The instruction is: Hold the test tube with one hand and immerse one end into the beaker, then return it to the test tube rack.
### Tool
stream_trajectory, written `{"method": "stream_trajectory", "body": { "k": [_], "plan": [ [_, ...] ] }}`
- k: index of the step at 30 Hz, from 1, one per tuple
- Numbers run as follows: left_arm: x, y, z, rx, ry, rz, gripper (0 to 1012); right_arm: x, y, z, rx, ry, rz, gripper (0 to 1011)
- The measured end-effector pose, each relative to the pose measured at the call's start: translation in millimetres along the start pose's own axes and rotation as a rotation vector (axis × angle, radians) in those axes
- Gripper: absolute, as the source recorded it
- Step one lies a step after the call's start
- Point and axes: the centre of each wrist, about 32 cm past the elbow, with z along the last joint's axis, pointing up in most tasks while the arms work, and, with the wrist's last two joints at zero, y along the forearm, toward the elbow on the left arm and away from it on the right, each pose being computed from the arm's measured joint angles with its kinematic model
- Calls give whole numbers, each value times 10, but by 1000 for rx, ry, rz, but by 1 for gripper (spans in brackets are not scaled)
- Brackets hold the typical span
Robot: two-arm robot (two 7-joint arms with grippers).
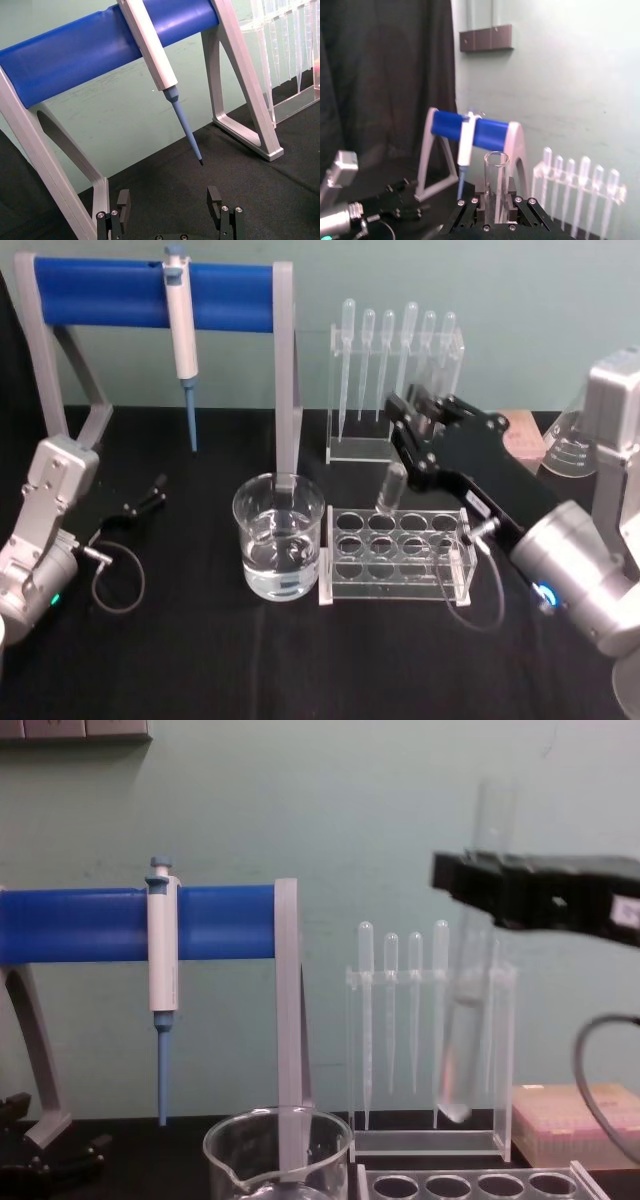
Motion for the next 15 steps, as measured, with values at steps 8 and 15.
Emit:
{"method": "stream_trajectory", "body": {
  "k": [8,15],
  "plan": [
    [0,0,0,0,0,0,1000,23,-54,-299,-24,-10,-30,226],
    [0,0,0,0,0,0,1000,24,-8,-448,-30,-1,-40,226]
  ]
}}
